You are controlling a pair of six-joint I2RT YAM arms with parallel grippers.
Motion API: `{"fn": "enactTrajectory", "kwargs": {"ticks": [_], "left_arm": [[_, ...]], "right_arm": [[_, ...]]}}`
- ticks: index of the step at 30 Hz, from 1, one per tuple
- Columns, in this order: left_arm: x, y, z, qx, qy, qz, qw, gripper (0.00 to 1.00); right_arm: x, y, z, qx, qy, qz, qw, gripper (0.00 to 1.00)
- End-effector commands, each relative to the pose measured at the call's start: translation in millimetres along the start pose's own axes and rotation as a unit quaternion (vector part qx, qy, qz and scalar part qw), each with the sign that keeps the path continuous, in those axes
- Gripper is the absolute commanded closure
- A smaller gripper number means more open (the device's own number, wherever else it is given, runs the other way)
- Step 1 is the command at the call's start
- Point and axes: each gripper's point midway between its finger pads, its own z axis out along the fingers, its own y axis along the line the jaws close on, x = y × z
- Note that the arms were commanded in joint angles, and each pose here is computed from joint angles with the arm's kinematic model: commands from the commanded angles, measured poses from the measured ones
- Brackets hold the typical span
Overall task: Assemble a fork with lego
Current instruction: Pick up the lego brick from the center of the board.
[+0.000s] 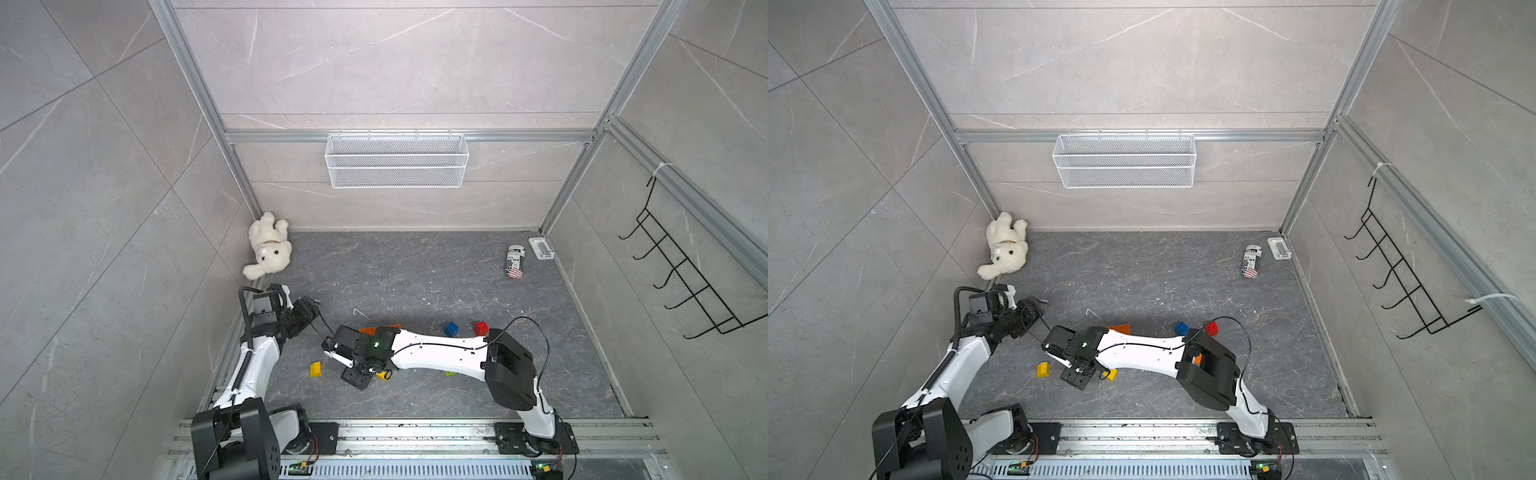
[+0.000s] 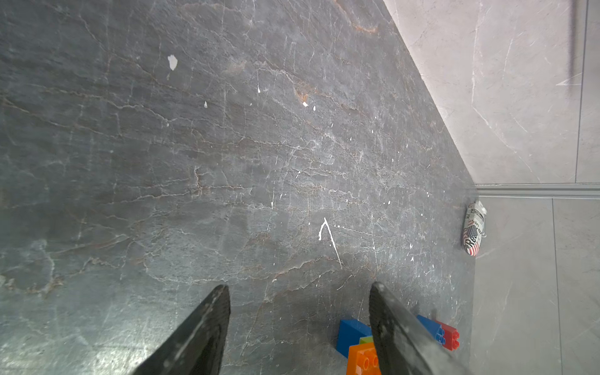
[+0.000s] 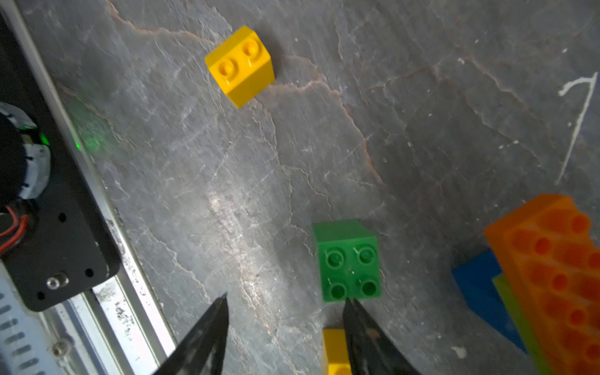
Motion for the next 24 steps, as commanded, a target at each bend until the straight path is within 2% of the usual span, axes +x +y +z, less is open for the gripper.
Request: {"fn": "enactTrajectory", "kwargs": {"ticks": [1,10,24], "left_arm": [[-2.7,-6.1,-3.0,0.015,-0.004,0.001,1.000,0.30],[-0.7,-3.5,-4.8,0.008,-0.005,0.005,1.000,0.30],[0.1,-2.7,-3.6,0.005,0.002,0.009,1.000,0.30]], "right_arm": [[5.7,-13.4,4.9,0.015,0.029,-0.005,0.999,0.41],[1.6,-24.2,14.3,0.019,0.031,-0.005,0.999,0.42],[-2.6,-24.7,29.4,0.005,0.044,-0.010,0.999,0.50]]}}
